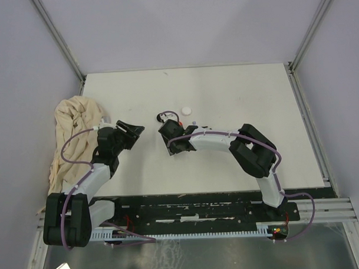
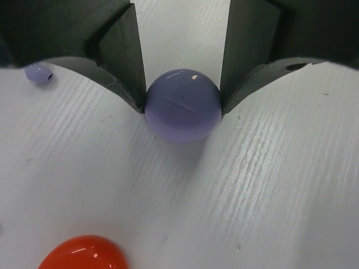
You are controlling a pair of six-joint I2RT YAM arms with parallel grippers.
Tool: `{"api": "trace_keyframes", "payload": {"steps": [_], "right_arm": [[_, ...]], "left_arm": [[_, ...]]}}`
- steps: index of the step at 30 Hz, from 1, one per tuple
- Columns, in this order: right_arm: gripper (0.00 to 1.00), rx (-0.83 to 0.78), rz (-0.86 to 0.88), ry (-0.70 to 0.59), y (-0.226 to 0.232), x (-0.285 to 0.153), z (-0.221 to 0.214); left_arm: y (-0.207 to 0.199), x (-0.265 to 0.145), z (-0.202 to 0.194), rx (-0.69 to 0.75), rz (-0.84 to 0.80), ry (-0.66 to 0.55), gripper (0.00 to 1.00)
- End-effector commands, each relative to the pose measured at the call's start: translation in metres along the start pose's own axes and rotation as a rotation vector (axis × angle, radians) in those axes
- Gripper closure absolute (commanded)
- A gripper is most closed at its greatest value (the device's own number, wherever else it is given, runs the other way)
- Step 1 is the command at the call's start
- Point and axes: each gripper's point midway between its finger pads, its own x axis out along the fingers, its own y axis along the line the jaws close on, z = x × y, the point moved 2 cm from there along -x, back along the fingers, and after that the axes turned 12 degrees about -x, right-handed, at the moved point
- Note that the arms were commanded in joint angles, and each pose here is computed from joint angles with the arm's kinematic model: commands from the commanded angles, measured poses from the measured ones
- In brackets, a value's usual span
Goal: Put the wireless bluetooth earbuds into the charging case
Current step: Pick up the charging case at the center of the board.
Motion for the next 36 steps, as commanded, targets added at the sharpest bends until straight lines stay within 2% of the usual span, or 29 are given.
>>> {"api": "trace_keyframes", "payload": {"steps": [1, 5, 11, 18, 25, 36], "right_arm": [[0.65, -0.018, -0.022, -0.015, -0.005, -0.009, 0.003], [0.74, -0.108, -0.007, -0.113, -0.011, -0.019, 0.014], [0.79, -0.29, 0.059, -0.326, -0.015, -0.047, 0.041], [0.82, -0.463, 0.264, -0.476, -0.01, -0.078, 0.053], [0.84, -0.538, 0.426, -0.491, -0.021, -0.084, 0.054], [0.85, -0.584, 0.531, -0.467, -0.013, -0.087, 0.053]], "left_arm": [[-0.014, 0.0, 0.002, 0.024, -0.072, 0.008, 0.37], [-0.023, 0.004, -0.009, 0.023, -0.129, 0.092, 0.37], [-0.032, 0.014, -0.046, -0.038, -0.247, 0.382, 0.37], [-0.034, 0.015, -0.062, -0.055, -0.31, 0.519, 0.37], [-0.039, 0.009, -0.069, -0.042, -0.331, 0.569, 0.37], [-0.048, 0.006, -0.1, 0.025, -0.354, 0.638, 0.37]]}}
